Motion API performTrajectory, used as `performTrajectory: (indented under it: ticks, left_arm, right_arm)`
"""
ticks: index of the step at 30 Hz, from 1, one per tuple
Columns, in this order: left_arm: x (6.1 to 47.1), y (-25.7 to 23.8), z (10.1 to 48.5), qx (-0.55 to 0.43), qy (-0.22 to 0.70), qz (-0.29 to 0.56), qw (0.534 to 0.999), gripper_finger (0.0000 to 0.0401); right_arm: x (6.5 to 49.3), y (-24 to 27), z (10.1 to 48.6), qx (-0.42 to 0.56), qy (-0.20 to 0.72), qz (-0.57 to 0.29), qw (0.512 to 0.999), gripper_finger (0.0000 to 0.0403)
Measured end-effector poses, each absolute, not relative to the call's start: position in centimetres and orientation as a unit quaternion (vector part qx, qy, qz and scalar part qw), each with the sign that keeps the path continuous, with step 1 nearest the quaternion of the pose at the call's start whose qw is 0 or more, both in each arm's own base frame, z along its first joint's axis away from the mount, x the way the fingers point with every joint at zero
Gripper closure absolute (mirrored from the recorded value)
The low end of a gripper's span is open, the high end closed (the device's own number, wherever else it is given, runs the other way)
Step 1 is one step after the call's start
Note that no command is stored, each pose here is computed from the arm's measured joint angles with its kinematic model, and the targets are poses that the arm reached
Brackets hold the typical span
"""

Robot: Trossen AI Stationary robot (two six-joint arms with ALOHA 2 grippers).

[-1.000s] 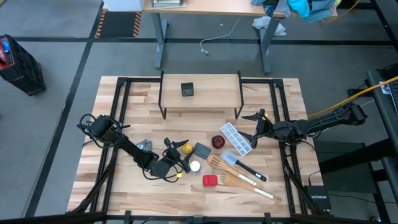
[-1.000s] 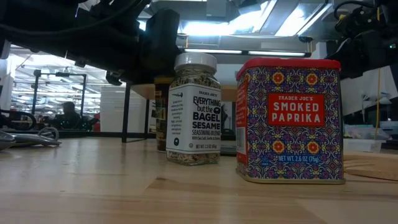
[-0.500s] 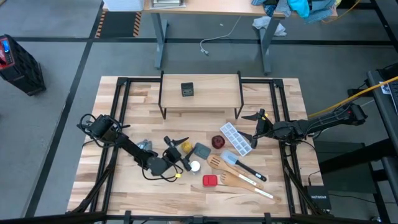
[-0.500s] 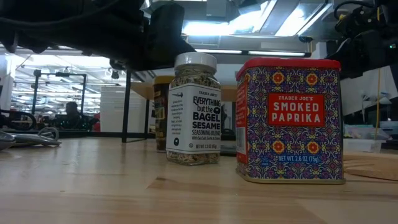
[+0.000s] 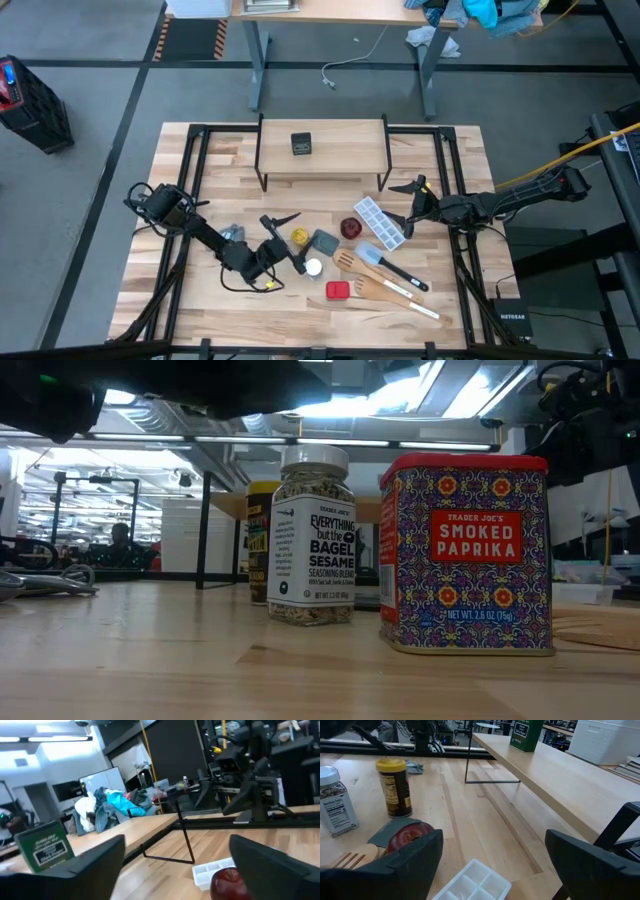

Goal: Shelf spices
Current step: Remove the green seasoning can from the shelf

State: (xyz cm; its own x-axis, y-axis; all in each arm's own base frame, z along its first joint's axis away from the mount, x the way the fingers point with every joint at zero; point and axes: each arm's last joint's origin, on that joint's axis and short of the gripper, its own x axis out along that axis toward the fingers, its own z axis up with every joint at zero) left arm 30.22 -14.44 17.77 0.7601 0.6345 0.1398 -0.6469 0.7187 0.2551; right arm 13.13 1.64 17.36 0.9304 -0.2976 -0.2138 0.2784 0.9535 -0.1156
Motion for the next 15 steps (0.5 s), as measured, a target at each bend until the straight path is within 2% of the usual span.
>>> performTrajectory:
  ticks: [3,9,15]
  left_arm:
    - [30.3,-14.1,18.3,0.159,-0.022,0.347,0.924,0.0008]
    - [30.7,-12.9,19.9,0.177,-0.056,0.318,0.930,0.0005]
    - [30.8,-10.9,21.2,0.084,-0.079,0.368,0.922,0.0006]
  right_arm:
    - [13.1,1.6,17.4,-0.042,0.115,-0.147,0.982,0.0047]
    - [13.1,1.6,17.3,-0.042,0.115,-0.147,0.982,0.0047]
    - [13.1,1.6,17.3,-0.042,0.115,-0.147,0.982,0.0047]
